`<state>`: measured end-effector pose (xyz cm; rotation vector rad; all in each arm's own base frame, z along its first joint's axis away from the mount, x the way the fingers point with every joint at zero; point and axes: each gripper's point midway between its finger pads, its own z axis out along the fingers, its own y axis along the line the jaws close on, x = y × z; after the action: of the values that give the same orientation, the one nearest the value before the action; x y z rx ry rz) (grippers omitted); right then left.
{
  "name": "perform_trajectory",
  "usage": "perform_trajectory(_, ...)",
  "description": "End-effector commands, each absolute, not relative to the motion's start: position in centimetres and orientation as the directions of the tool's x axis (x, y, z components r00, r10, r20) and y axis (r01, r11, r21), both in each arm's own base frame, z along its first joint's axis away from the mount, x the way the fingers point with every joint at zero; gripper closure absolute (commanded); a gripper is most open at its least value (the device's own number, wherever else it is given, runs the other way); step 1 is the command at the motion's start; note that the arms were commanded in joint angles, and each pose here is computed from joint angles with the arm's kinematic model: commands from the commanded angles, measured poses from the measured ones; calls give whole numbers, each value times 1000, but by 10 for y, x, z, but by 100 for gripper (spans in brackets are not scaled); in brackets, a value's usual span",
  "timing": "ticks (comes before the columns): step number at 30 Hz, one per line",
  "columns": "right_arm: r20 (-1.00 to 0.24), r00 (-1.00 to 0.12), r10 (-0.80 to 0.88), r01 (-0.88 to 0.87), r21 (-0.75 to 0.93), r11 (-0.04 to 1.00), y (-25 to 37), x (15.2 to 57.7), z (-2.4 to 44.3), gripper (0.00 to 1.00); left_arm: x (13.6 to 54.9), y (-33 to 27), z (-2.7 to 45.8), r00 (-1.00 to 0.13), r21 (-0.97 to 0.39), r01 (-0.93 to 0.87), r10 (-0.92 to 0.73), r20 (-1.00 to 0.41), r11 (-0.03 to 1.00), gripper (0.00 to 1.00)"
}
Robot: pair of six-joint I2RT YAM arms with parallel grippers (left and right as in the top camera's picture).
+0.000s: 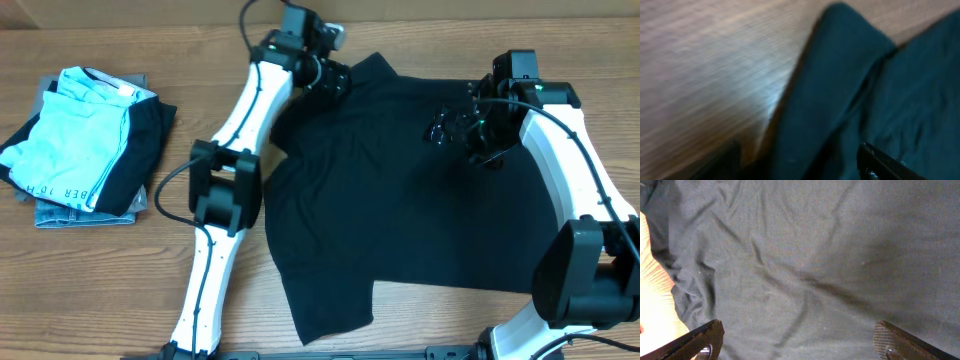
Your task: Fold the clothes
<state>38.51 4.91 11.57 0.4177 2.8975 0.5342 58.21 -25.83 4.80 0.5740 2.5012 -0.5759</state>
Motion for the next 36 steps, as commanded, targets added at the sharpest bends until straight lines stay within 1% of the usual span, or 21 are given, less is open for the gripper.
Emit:
perform_trajectory(1,-139,-945,298,228,375,898,48,389,124,0,587,-253,57,-726,-126,532,375,-577,837,23)
perform_trajectory(4,-139,-945,298,228,375,898,48,389,124,0,589,-249,55,-725,-79,514,383,-572,854,25)
perform_trajectory(7,-139,-945,298,228,375,898,48,389,124,0,594,-243,55,-724,-45,494,382,-575,869,33)
perform_trajectory(10,-139,-945,298,228,375,898,48,389,124,0,599,-239,57,-720,-39,482,371,-587,875,41)
perform_trajectory(13,-139,-945,298,228,375,898,48,389,124,0,604,-236,60,-717,-43,469,353,-601,882,45)
perform_trajectory(17,-139,-945,298,228,375,898,48,389,124,1,604,-235,60,-718,-43,468,351,-601,883,60)
perform_trajectory(19,-139,-945,298,228,375,898,48,389,124,0,605,-236,61,-716,-43,468,350,-604,883,65)
perform_trajectory(22,-139,-945,298,228,375,898,48,389,124,0,608,-236,63,-707,-40,468,347,-616,883,71)
perform_trajectory(28,-139,-945,298,228,375,898,48,389,124,0,622,-233,73,-673,-30,460,326,-664,887,76)
perform_trajectory(32,-139,-945,297,228,375,898,48,389,124,0,640,-224,85,-626,-4,443,306,-718,897,77)
perform_trajectory(36,-139,-945,298,228,375,898,48,389,124,0,657,-203,95,-597,44,379,281,-751,924,76)
